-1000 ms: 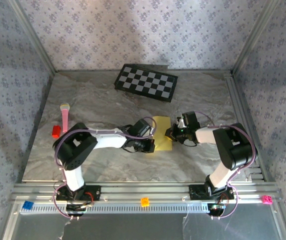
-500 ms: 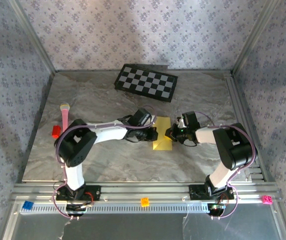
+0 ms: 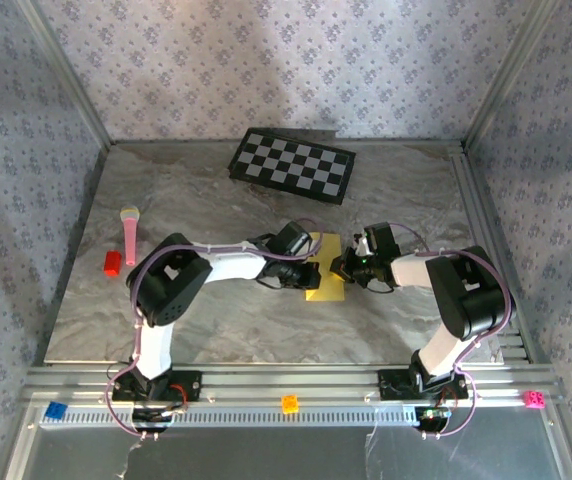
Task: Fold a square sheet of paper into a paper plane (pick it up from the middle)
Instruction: Fold the triangle a second time at the center of the table.
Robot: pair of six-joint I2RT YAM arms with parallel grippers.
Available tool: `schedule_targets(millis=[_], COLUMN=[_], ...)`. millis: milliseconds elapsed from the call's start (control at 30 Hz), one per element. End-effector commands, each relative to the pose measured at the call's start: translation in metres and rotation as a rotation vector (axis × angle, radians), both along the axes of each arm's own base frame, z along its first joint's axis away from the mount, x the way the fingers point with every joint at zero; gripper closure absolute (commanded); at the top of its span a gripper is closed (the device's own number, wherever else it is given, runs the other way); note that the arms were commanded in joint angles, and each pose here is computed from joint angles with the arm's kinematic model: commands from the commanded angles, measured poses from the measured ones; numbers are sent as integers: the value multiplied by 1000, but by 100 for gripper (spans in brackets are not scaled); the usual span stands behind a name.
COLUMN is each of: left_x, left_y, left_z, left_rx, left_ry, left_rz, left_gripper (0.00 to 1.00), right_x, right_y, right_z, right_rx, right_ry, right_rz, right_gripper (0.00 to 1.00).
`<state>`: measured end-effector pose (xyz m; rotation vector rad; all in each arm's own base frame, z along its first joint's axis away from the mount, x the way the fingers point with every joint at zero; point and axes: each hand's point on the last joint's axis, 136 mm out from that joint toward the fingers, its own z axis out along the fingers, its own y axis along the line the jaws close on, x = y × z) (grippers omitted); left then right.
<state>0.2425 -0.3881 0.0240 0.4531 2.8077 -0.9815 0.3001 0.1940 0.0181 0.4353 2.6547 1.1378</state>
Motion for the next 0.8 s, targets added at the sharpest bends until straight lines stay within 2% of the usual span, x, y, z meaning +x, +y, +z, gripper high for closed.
schedule_targets(millis=[0, 233, 433, 567, 667, 767], left_x=[-10, -26, -24, -23, -23, -23], left_y=[15, 26, 25, 24, 25, 25], left_z=[-23, -36, -34, -32, -31, -31], left_rx=[79, 111, 111, 107, 108, 110], left_ry=[18, 44, 30, 25, 21, 22], left_rz=[-6, -16, -10, -7, -4, -5], left_gripper=[98, 99, 100, 100, 100, 100], right_x=[-23, -11, -14, -27, -29, -24], right_y=[-19, -9, 3, 24, 25, 24], right_z=[-30, -4, 26, 26, 15, 8], right_rx=[-101, -67, -76, -28, -59, -28], right_ry=[102, 22, -74, -64, -40, -28], right_rz=[-24, 23, 88, 151, 146, 122], right_gripper=[100, 100, 100, 100, 100, 100])
